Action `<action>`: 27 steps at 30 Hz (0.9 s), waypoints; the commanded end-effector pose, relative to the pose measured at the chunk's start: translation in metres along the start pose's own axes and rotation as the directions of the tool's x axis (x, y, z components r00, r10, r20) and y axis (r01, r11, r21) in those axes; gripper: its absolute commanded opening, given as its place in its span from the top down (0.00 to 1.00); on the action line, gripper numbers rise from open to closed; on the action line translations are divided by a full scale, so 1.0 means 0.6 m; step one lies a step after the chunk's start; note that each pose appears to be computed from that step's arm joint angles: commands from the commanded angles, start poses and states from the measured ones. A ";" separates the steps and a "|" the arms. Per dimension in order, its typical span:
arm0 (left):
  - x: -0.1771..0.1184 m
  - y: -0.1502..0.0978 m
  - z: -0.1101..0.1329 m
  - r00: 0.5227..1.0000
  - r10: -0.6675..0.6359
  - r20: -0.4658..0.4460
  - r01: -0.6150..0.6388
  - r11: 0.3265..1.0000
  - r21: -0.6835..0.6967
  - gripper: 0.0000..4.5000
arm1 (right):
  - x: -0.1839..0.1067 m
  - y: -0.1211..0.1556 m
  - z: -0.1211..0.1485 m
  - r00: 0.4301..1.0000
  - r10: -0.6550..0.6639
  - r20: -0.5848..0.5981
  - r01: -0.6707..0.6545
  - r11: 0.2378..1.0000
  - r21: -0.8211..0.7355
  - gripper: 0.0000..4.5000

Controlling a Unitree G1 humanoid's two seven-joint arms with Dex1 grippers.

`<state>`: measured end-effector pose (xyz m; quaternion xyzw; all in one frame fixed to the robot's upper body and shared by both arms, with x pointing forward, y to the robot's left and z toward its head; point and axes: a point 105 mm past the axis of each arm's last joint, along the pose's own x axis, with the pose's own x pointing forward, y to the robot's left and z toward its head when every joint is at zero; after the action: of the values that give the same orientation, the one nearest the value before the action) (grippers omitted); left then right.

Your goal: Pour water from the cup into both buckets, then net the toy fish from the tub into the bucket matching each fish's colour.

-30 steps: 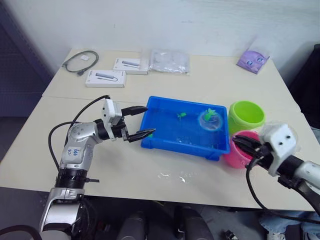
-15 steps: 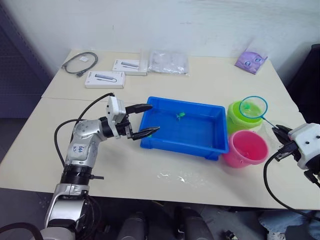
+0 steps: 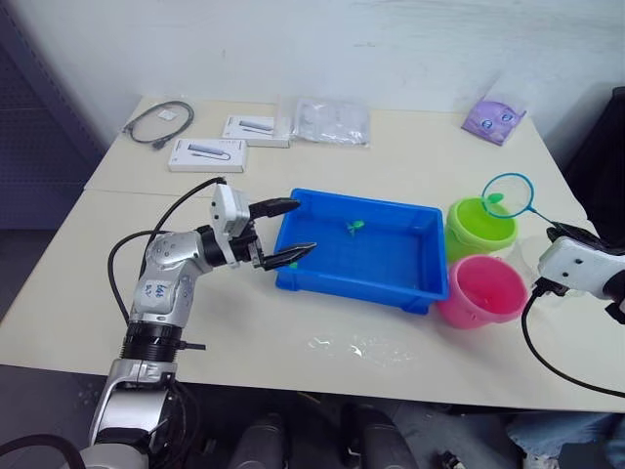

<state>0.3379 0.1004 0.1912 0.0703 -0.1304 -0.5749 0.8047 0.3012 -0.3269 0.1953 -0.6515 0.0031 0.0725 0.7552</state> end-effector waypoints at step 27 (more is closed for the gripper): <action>0.013 -0.006 0.027 0.999 0.002 0.048 -0.004 1.000 0.030 0.00 | -0.012 -0.036 0.053 0.951 -0.135 0.276 0.181 0.973 -0.147 1.00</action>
<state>0.3361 0.0921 0.1959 0.0623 -0.1366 -0.5750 0.8043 0.2967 -0.3174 0.2045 -0.7541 -0.1201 0.0847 0.6401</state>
